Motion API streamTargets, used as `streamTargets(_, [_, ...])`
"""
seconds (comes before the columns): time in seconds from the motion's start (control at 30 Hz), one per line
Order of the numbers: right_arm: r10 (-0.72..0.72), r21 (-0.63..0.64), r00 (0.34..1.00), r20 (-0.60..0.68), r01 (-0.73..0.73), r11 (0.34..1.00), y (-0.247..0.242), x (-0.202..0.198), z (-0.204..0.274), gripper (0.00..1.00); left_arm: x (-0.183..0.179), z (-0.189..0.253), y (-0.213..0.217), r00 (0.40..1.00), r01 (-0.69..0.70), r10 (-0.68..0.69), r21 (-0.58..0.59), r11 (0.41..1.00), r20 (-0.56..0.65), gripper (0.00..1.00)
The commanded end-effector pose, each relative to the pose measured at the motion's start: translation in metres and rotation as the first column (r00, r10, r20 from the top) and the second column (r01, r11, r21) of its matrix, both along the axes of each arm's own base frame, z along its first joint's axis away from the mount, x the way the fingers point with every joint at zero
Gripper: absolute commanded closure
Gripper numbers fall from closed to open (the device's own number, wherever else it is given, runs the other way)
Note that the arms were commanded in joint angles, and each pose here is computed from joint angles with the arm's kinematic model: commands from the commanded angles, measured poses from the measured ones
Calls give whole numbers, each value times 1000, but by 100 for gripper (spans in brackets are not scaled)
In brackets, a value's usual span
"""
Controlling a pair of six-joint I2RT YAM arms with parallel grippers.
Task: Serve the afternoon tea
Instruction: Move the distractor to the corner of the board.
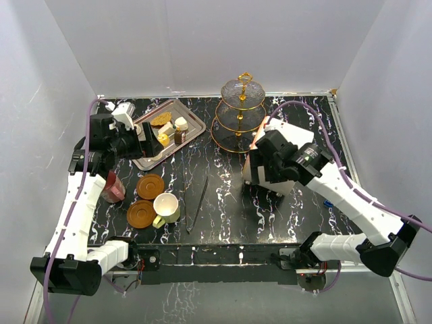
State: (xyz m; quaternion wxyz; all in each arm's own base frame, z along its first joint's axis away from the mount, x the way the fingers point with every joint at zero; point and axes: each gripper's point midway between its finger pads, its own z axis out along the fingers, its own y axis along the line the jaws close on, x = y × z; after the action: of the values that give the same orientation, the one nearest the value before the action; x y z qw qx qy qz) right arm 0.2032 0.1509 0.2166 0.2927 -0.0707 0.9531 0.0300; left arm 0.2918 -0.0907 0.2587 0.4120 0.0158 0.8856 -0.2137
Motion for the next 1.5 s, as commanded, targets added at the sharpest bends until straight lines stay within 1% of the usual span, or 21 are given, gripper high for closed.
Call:
streamTargets(0.0, [-99,-97,992,83,107,990,-45,23,11,2,-11,0,-4,999,33,-33,-5,999,23,1])
streamTargets(0.1, [-195,-135,975,109,209,968,-72,37,17,2,-13,0,-3,999,35,-35,-1,999,29,1])
streamTargets(0.17, [-224,-125,965,134,241,963,-77,43,29,2,-14,1,-3,999,34,-34,-3,999,37,1])
streamTargets(0.2, [-222,-99,964,148,237,966,-74,45,38,2,-14,1,-4,999,38,-38,-7,999,38,1])
streamTargets(0.27, [-200,-19,966,163,206,978,-63,45,55,2,-14,0,-6,998,44,-44,-13,999,38,1])
streamTargets(0.33, [-195,87,967,164,183,979,-49,41,70,2,-13,0,-6,998,44,-43,-13,999,38,1])
streamTargets(0.47, [-194,305,973,126,148,941,-17,33,88,2,-13,-1,-3,999,29,-29,-1,1000,42,1])
streamTargets(0.5, [-191,342,975,114,142,929,-9,33,90,2,-12,0,-2,999,23,-23,3,1000,47,1])
streamTargets(0.57, [-180,354,980,85,139,925,0,36,89,2,-10,0,1,999,6,-7,9,1000,51,1])
streamTargets(0.63, [-209,299,974,88,174,938,0,43,86,2,-9,1,2,999,-2,1,14,1000,54,1])
streamTargets(0.7, [-248,220,959,139,214,952,-1,51,90,2,-9,2,4,999,-9,7,19,1000,54,1])
streamTargets(0.77, [-260,175,946,191,228,958,2,57,96,2,-10,2,6,998,-19,17,29,999,53,1])
streamTargets(0.87, [-260,109,937,236,240,965,9,68,96,2,-10,3,12,998,-44,41,49,998,57,1])
streamTargets(1.0, [-292,0,899,326,309,951,-7,80,97,2,-11,3,17,996,-72,68,68,995,56,1])
streamTargets(1.07, [-284,-58,891,353,324,944,-14,85,94,2,-12,3,19,996,-79,75,73,994,57,1])
streamTargets(1.17, [-247,-181,900,360,327,928,-24,89,79,1,-12,1,19,995,-83,79,73,994,54,1])
streamTargets(1.23, [-235,-239,906,352,330,913,-31,91,67,2,-12,0,18,996,-84,81,66,994,47,1])
streamTargets(1.37, [-237,-312,914,331,343,886,-49,97,51,2,-12,0,17,996,-81,78,55,995,46,1])
streamTargets(1.47, [-255,-326,910,327,362,873,-68,103,48,2,-13,-2,17,996,-80,78,56,995,42,1])
